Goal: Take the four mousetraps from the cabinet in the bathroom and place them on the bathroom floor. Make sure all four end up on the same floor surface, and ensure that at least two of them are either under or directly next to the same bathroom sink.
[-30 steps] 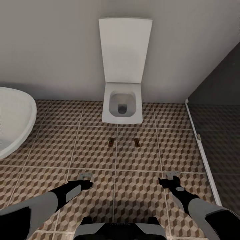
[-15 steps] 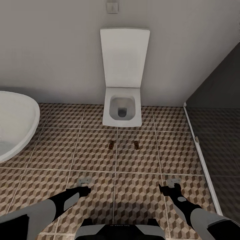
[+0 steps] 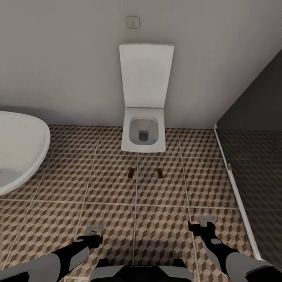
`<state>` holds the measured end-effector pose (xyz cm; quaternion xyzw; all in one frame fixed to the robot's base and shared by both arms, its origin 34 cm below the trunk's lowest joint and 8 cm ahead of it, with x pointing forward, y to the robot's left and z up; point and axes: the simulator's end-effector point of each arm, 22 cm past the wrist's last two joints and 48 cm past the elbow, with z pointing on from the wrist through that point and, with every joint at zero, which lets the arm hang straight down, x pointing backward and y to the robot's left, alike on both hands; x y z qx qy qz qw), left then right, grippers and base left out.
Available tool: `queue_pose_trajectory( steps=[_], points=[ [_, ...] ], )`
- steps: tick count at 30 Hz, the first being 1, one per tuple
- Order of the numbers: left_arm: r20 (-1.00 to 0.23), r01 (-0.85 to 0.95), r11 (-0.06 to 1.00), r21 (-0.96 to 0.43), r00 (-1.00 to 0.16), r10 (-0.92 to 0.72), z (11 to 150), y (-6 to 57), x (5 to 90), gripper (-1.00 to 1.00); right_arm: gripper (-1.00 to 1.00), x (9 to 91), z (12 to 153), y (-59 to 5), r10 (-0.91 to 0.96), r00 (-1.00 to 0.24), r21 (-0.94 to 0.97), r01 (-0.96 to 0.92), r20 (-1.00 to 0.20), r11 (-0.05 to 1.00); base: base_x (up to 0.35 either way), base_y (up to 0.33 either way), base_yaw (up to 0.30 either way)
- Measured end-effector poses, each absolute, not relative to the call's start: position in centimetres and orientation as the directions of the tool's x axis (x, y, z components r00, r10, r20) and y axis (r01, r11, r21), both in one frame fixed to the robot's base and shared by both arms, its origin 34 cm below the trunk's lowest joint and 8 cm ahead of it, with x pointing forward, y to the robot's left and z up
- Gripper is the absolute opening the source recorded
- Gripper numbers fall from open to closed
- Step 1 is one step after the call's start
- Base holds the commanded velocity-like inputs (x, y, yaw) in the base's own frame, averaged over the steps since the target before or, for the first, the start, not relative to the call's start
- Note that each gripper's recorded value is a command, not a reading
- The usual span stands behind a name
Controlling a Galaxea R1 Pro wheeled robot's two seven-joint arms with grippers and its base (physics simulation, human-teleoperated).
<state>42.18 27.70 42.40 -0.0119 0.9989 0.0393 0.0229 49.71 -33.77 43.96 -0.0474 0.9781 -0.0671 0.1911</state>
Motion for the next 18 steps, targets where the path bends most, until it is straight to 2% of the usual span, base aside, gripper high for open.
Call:
queue_pose_trajectory(
  steps=[7,10,18],
  points=[
    [-0.065,-0.005,0.996,0.090,-0.998,0.001,43.7,28.5,40.6,1.00,1.00,48.6,45.2,-34.1,-0.074,-0.927,-0.146,-0.022,-0.368,0.989,0.000,0.000,0.000],
    [-0.147,-0.019,0.993,0.117,-0.989,-0.001,44.5,30.7,41.1,1.00,1.00,47.2,45.9,-34.2,-0.065,-0.921,-0.146,-0.009,-0.384,0.989,0.000,0.000,0.000],
    [-0.199,-0.027,0.989,0.144,-0.980,0.002,46.3,32.9,40.9,1.00,1.00,47.0,47.4,-34.1,-0.064,-0.915,-0.144,-0.007,-0.399,0.990,0.000,0.000,0.000]
  ],
)
